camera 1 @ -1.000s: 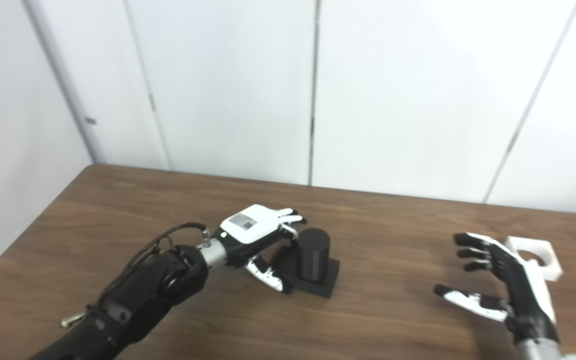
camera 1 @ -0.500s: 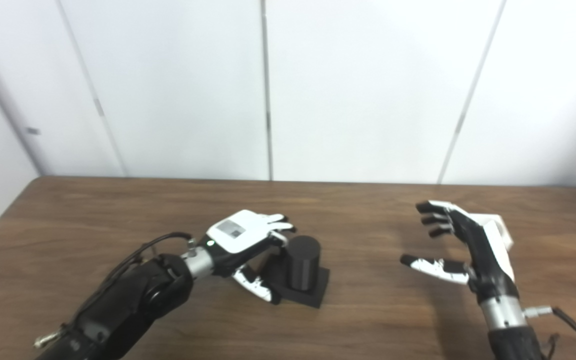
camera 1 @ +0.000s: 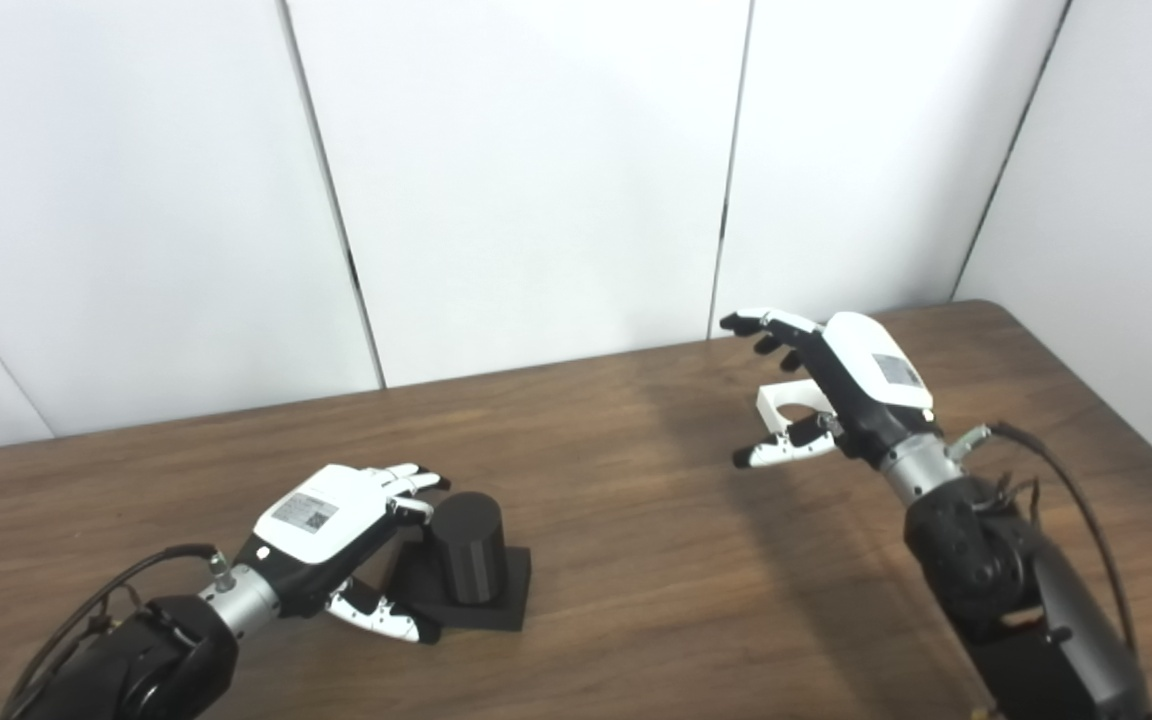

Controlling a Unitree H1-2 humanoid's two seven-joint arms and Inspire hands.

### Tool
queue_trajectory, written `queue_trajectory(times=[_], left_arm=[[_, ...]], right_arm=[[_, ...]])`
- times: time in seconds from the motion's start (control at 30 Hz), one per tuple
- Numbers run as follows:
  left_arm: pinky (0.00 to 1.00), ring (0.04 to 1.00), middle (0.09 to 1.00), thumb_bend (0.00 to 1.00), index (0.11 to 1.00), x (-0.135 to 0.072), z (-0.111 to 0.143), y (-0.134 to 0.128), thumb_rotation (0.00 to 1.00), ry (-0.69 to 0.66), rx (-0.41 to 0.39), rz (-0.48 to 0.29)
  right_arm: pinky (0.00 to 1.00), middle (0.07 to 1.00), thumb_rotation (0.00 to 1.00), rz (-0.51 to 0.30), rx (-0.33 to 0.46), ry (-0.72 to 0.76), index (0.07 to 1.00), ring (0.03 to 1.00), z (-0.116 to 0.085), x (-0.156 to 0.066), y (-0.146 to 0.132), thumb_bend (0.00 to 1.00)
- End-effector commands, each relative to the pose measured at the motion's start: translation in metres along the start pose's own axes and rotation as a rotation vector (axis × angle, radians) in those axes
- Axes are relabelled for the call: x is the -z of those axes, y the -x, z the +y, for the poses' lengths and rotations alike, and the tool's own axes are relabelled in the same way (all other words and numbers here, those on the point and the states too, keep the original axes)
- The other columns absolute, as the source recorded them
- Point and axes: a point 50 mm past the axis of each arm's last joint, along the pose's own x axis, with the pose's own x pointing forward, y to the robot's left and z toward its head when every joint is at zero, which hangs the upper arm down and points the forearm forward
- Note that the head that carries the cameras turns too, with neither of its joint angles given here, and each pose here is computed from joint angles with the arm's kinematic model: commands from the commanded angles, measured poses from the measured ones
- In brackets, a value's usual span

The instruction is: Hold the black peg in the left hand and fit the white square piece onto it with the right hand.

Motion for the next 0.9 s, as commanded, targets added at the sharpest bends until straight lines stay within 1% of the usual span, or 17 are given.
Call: queue_trajectory(times=[0.0,0.07,0.13,0.17,0.23,0.3,0.37,0.43,0.5,0.67,0.77,0.87], left_arm=[[0.81,0.898,0.889,0.52,0.493,-0.007,-0.057,0.031,0.07,-0.007,0.241,-0.028],[0.81,0.895,0.885,0.52,0.492,-0.006,-0.056,0.034,0.06,-0.001,0.242,-0.024],[0.8,0.887,0.877,0.52,0.492,-0.005,-0.056,0.034,0.06,-0.006,0.243,-0.025],[0.79,0.885,0.874,0.52,0.492,-0.005,-0.057,0.035,0.06,-0.008,0.241,-0.026],[0.79,0.883,0.872,0.52,0.492,-0.004,-0.059,0.036,0.06,-0.003,0.24,-0.029],[0.79,0.888,0.875,0.52,0.492,-0.003,-0.059,0.037,0.06,0.002,0.244,-0.029],[0.8,0.888,0.875,0.52,0.492,-0.001,-0.06,0.038,0.06,0.003,0.244,-0.03],[0.79,0.885,0.873,0.52,0.492,0.001,-0.06,0.039,0.06,-0.006,0.238,-0.03],[0.79,0.878,0.867,0.52,0.492,0.003,-0.06,0.04,0.06,-0.008,0.232,-0.029],[0.81,0.886,0.872,0.52,0.492,0.007,-0.062,0.043,0.06,0.007,0.226,-0.019],[0.81,0.885,0.871,0.52,0.492,0.007,-0.061,0.044,0.06,0.011,0.22,-0.021],[0.81,0.885,0.872,0.52,0.492,0.008,-0.06,0.044,0.06,0.005,0.222,-0.025]], right_arm=[[0.71,0.956,0.1,-0.001,0.037,0.088,0.808,0.91,-0.027,-0.005,-0.017,0.86],[0.73,0.959,0.11,0.037,-0.007,0.17,0.822,0.919,-0.033,-0.002,-0.025,0.88],[0.86,0.983,0.16,0.091,-0.057,0.255,0.855,0.958,-0.037,0.001,-0.033,0.9],[0.9,0.992,0.18,0.115,-0.076,0.289,0.864,0.97,-0.039,0.002,-0.037,0.9],[0.97,0.999,0.17,0.155,-0.118,0.345,0.871,0.991,-0.042,0.005,-0.046,0.92],[0.99,1.0,0.15,0.181,-0.163,0.385,0.877,0.999,-0.043,0.011,-0.056,0.95],[0.98,1.0,0.14,0.192,-0.201,0.408,0.877,1.0,-0.041,0.016,-0.064,0.97],[0.96,1.0,0.17,0.194,-0.243,0.438,0.876,0.998,-0.037,0.02,-0.07,0.99],[0.95,1.0,0.19,0.196,-0.273,0.458,0.878,0.999,-0.034,0.023,-0.074,1.0],[0.97,1.0,0.19,0.218,-0.324,0.497,0.882,1.0,-0.031,0.032,-0.084,1.0],[0.98,1.0,0.18,0.237,-0.358,0.508,0.884,1.0,-0.031,0.036,-0.09,0.99],[0.97,0.993,0.19,0.248,-0.386,0.514,0.876,0.993,-0.029,0.04,-0.094,0.99]])
